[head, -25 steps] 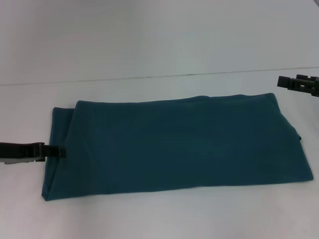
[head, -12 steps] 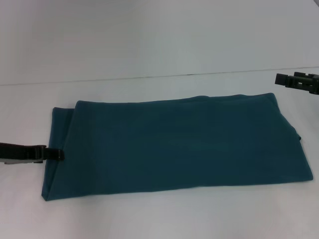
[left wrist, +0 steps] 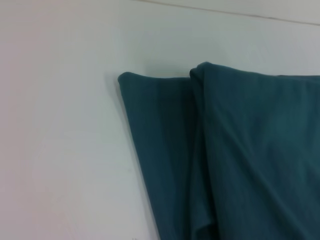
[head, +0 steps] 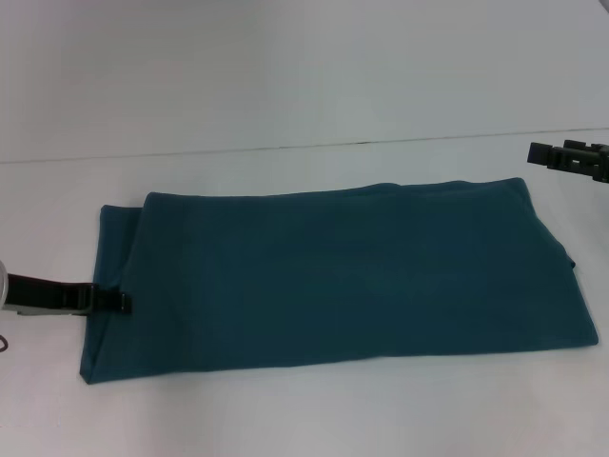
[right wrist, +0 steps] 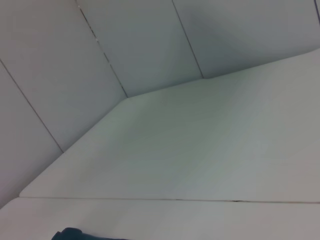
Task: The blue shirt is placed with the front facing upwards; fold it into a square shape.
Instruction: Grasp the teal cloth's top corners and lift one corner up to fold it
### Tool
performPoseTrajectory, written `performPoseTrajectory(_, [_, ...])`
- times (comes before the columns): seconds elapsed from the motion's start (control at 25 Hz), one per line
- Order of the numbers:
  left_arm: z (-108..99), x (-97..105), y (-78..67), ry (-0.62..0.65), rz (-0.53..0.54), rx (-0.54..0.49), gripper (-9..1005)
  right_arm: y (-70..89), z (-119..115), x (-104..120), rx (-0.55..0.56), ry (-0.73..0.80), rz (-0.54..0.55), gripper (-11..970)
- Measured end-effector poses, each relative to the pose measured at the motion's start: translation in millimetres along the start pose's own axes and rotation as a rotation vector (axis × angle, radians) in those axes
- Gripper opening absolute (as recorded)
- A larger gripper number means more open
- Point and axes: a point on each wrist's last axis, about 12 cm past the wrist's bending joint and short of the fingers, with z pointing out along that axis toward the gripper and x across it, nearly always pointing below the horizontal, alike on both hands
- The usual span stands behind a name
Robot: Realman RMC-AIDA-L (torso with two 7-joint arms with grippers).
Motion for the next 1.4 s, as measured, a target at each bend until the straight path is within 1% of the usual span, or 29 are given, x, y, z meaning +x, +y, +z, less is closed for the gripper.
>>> performPoseTrajectory(0.6, [1,3,0.9,0.012,-0.008,-0.006,661,0.0,0,0,0.0,0.0,-0.002,915])
performPoseTrajectory(1.16, [2,1,-6.1,0.036,0.008,0.02,660,-0.2,0,-2,0.0,-0.001,-0.007,916])
performPoseTrajectory(1.4, [1,-3,-10.6,0.037,0.02,0.033,660,-0.1,0,-2,0.0,-0.001,-0.01,915])
